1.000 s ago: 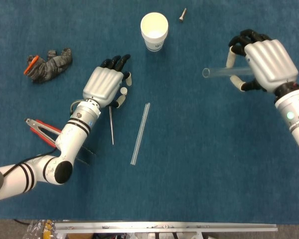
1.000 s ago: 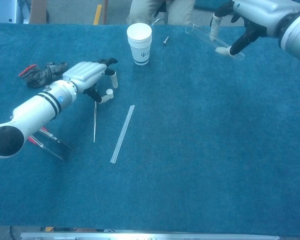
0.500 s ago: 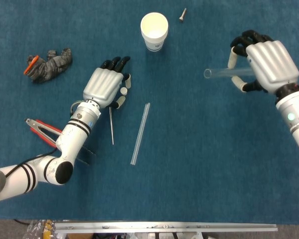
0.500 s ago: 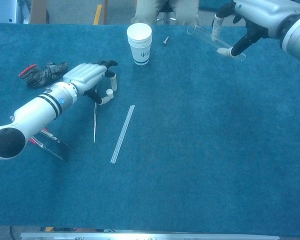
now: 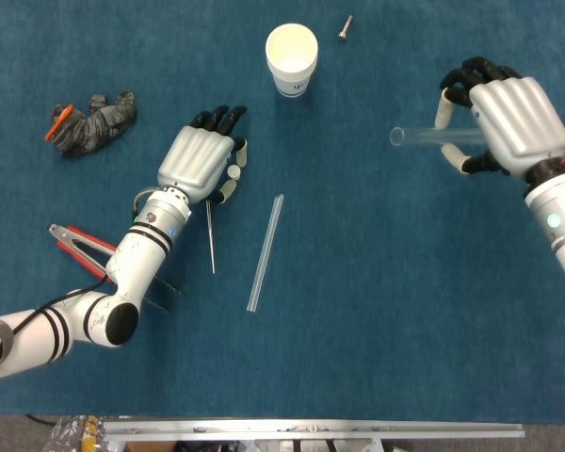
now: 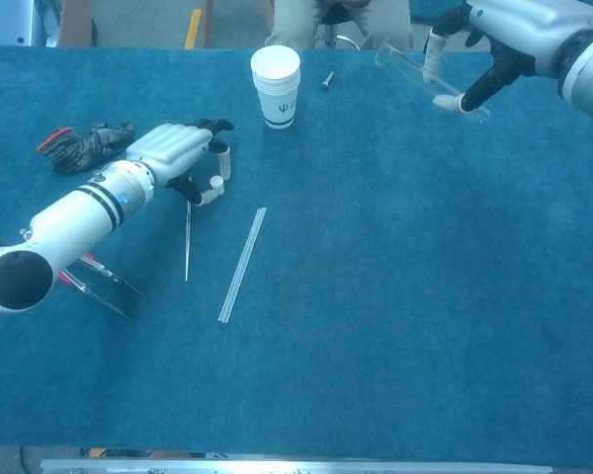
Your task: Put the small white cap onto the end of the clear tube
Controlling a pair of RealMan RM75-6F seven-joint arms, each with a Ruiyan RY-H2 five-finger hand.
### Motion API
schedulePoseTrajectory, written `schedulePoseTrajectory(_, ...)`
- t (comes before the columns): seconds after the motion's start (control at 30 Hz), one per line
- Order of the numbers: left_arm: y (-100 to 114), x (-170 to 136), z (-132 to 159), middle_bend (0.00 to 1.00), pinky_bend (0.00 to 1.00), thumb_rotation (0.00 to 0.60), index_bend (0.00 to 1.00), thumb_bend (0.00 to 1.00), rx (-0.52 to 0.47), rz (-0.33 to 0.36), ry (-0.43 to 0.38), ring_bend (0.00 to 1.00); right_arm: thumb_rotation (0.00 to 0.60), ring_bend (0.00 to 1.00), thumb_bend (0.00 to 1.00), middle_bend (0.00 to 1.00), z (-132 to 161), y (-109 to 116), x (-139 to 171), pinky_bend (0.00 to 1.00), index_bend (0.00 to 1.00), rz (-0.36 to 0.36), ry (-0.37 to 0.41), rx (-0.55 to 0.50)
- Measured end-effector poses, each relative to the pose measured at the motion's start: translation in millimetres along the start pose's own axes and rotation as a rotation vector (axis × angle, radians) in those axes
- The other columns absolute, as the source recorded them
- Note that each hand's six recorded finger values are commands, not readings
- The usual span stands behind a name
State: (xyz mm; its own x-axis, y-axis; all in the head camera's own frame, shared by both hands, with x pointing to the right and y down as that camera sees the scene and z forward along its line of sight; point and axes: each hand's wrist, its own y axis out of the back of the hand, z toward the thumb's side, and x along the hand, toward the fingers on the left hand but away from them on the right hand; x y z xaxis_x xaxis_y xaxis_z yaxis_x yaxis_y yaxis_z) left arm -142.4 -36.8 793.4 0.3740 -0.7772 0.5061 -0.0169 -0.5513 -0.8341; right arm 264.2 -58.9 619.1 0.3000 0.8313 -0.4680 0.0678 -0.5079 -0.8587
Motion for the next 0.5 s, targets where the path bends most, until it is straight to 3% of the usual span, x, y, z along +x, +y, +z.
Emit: schedulePoseTrajectory(0.5, 3.1, -0.2, 0.2, 0.05, 0.02, 0.600, 0.45, 0.32, 0.011, 0.000, -0.001, 0.00, 0.600, 0.15, 0.29, 0.30, -0.9, 0.4, 1.5, 0.23, 0.64, -0.002, -0.001, -0.003)
